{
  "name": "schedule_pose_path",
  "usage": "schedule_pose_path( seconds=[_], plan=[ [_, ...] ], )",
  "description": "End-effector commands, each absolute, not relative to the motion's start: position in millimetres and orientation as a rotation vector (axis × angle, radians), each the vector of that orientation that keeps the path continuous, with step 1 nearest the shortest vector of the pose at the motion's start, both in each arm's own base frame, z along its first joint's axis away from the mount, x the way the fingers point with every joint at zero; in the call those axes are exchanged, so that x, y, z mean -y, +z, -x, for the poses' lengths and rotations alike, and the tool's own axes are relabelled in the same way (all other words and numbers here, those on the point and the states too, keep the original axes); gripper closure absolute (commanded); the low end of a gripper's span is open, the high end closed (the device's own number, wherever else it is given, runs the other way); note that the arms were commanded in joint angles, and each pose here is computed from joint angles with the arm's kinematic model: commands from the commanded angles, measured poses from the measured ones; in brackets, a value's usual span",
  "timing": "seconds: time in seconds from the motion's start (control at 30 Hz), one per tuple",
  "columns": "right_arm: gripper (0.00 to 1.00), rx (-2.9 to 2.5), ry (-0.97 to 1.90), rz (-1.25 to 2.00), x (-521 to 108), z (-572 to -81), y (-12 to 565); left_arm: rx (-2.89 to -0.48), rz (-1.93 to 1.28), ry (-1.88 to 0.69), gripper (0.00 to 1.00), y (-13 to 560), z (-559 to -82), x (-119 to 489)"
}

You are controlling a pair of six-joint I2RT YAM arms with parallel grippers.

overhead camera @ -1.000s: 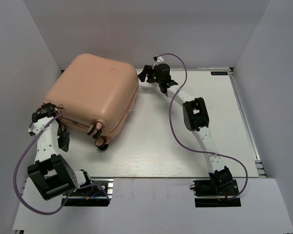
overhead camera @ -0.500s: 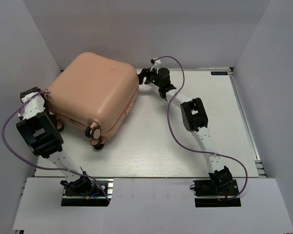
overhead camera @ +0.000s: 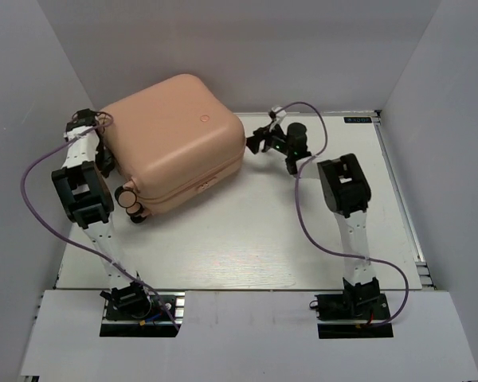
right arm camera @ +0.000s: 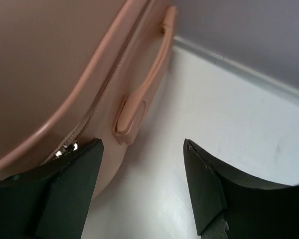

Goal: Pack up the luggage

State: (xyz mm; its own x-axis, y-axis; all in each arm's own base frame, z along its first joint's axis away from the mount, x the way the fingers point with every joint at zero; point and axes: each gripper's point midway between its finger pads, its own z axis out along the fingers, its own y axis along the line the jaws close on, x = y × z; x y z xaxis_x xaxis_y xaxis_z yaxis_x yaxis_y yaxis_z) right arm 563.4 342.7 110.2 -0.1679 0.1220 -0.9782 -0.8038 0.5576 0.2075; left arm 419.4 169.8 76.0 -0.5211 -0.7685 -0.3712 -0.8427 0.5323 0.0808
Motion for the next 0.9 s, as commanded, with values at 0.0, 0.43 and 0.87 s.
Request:
schedule_pose_path(
  seconds=[0.0,0.43,0.87],
  plan=[
    [0.26,-1.087,1.167,1.047,-396,-422,218,-2.638,0.680,-0.188,1.00,92,-489,8],
    [0.31,-1.532,0.821,1.060,-301,-343,171,-2.629,0.131,-0.243,0.94,113,-513,130],
    [0.30,-1.826,0.495,0.525,-219,-352,214,-2.468,0.432,0.107,0.00,196,-506,17]
  ],
)
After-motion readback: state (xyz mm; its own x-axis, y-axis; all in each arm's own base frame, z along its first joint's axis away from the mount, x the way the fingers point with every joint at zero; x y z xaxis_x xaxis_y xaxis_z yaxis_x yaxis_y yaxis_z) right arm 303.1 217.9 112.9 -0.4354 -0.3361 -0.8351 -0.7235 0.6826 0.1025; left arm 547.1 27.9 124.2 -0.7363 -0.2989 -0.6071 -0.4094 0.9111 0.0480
